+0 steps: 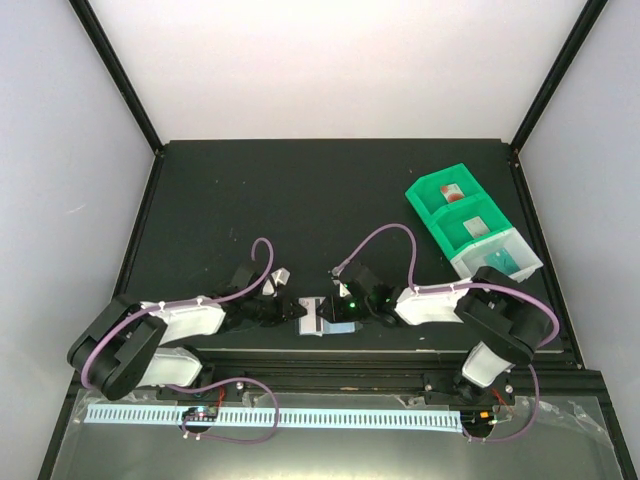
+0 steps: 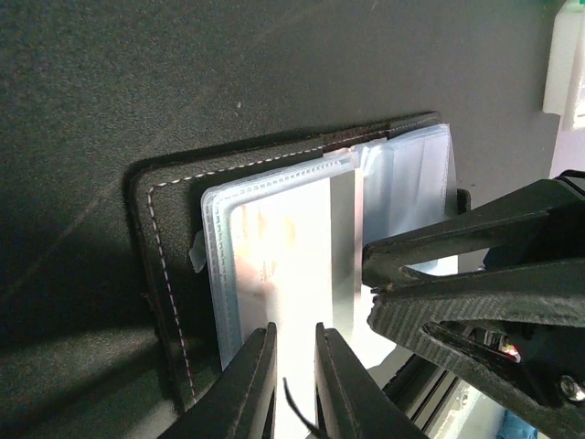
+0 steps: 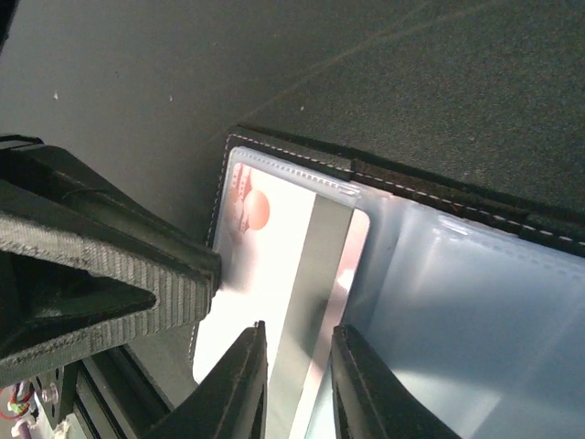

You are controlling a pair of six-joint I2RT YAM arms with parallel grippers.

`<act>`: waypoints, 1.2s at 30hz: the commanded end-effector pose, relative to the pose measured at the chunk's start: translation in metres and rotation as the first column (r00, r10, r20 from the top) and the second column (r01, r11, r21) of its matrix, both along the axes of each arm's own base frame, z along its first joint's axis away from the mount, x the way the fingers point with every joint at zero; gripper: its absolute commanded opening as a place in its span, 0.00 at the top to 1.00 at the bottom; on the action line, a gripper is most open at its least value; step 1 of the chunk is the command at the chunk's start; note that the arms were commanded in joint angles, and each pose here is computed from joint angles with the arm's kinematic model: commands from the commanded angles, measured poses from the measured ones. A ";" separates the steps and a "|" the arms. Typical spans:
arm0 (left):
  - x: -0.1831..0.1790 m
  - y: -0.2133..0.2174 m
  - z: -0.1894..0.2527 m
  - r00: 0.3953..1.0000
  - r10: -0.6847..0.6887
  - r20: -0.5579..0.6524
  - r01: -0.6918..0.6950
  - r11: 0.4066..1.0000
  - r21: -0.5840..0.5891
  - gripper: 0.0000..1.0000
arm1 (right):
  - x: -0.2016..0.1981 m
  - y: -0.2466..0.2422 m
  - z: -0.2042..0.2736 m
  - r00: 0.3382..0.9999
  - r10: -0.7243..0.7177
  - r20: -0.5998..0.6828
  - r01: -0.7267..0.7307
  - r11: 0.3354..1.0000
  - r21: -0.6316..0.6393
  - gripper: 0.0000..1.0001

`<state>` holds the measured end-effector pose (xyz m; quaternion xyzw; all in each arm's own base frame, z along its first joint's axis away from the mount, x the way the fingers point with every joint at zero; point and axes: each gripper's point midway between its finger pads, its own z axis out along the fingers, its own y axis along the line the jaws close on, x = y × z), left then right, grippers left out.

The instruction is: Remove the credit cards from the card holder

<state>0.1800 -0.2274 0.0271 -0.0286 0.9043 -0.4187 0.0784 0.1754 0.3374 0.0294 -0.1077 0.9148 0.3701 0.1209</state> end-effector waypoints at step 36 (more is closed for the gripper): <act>-0.003 0.018 -0.007 0.999 0.046 0.019 -0.047 0.995 0.093 0.80 | 0.003 -0.009 -0.013 0.993 -0.086 -0.083 0.090 0.995 0.052 0.78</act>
